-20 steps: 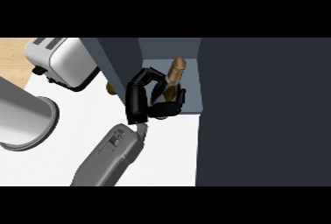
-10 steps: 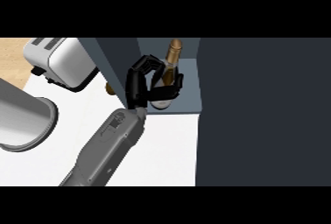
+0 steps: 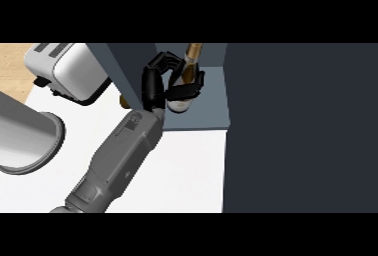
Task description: Pick up the wine, place it into the cabinet and close the cabinet
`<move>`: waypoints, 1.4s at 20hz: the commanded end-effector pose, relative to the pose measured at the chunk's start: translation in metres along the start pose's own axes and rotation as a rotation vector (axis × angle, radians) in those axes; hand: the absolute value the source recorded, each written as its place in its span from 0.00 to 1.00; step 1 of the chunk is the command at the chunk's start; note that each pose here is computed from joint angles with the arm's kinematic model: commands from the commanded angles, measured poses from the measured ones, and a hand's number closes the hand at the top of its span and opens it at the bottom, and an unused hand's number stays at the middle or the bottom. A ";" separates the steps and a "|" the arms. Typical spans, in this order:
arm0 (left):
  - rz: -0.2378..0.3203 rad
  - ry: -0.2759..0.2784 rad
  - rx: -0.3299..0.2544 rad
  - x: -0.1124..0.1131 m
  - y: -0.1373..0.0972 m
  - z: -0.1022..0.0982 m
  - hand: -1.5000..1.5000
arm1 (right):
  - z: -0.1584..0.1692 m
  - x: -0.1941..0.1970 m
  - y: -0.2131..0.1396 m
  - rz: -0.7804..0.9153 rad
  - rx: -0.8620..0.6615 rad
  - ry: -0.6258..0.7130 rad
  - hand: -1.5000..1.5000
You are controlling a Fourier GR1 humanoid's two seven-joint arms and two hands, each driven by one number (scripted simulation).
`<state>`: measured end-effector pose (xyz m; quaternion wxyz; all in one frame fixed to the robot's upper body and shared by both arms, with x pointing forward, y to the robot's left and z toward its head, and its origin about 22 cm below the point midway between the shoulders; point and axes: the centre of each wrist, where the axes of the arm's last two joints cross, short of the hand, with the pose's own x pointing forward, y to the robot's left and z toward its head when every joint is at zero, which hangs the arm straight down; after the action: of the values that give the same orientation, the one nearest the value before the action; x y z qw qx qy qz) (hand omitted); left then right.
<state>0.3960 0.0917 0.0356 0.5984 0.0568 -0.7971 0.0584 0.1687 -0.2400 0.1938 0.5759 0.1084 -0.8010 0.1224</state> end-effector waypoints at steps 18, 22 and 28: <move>0.055 0.024 0.132 -0.007 0.004 -0.033 1.00 | 0.010 0.008 0.007 -0.023 0.050 -0.056 0.00; 0.098 0.037 0.152 -0.017 0.011 -0.027 1.00 | 0.012 0.022 0.004 -0.012 0.071 -0.051 0.00; 0.089 0.031 0.147 -0.015 0.008 -0.030 1.00 | 0.005 0.000 0.010 -0.028 0.055 -0.045 0.00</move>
<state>0.4297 0.0985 0.0392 0.5900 0.0629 -0.7958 0.1207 0.1710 -0.2347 0.1902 0.5698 0.1294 -0.8005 0.1331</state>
